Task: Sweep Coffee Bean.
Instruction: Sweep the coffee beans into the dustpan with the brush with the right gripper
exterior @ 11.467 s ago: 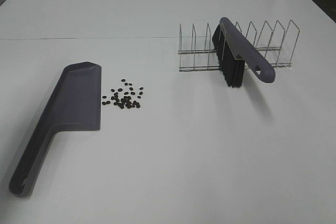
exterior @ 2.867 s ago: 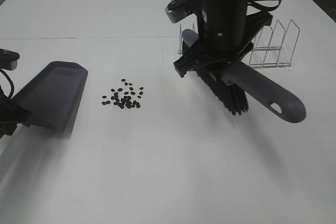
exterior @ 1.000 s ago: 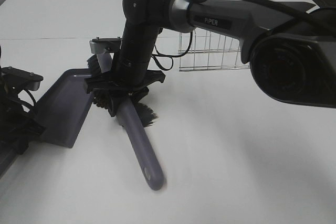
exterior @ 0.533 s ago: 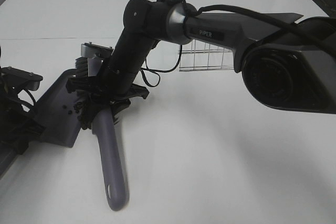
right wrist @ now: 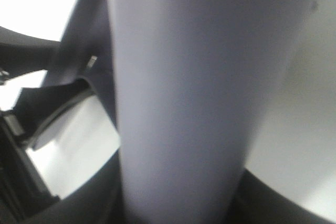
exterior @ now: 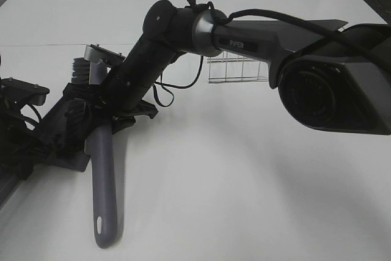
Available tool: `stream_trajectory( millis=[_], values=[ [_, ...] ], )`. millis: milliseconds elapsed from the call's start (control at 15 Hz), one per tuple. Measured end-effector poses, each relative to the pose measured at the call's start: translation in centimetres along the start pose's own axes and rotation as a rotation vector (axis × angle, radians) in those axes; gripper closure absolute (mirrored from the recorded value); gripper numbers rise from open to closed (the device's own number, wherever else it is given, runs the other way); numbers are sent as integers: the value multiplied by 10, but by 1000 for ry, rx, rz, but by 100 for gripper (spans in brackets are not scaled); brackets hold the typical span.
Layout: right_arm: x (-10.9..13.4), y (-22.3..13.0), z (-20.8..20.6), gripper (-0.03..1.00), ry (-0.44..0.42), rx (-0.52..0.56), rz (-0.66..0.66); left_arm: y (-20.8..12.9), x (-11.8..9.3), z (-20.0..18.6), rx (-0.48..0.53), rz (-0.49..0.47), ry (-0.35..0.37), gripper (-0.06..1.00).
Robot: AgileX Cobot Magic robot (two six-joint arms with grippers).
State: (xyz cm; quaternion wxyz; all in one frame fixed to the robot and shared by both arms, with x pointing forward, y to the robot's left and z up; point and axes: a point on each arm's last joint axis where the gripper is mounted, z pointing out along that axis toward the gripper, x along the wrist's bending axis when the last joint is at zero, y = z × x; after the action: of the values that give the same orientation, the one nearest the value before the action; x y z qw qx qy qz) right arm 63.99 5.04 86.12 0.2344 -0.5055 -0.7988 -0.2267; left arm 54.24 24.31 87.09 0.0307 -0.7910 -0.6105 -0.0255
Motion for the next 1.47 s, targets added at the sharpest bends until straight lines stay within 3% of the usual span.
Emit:
stream_trajectory(
  millis=[133, 333, 467, 733, 933, 1133, 1333, 1467],
  values=[
    [3, 1, 0, 60, 36, -13, 3, 0, 0, 0, 0, 0, 0, 61],
    [16, 14, -17, 60, 15, -62, -80, 0, 0, 0, 0, 3, -2, 61],
    [23, 21, -36, 60, -83, -67, -144, 0, 0, 0, -1, 2, -2, 61],
    [11, 25, -60, 60, -377, -71, -158, 0, 0, 0, 1, 2, -2, 61],
    [8, 14, -73, 60, -470, -31, -157, 0, 0, 0, 4, 3, -2, 61],
    [3, -12, -101, 60, -643, 34, -148, 0, 0, 0, 4, 6, -2, 61],
    [19, -31, -115, 60, -727, 59, -188, 0, 0, 0, 4, 6, -2, 61],
    [39, -41, -87, 60, -812, 101, -300, 0, 0, 0, 4, 6, -2, 61]
  ],
)
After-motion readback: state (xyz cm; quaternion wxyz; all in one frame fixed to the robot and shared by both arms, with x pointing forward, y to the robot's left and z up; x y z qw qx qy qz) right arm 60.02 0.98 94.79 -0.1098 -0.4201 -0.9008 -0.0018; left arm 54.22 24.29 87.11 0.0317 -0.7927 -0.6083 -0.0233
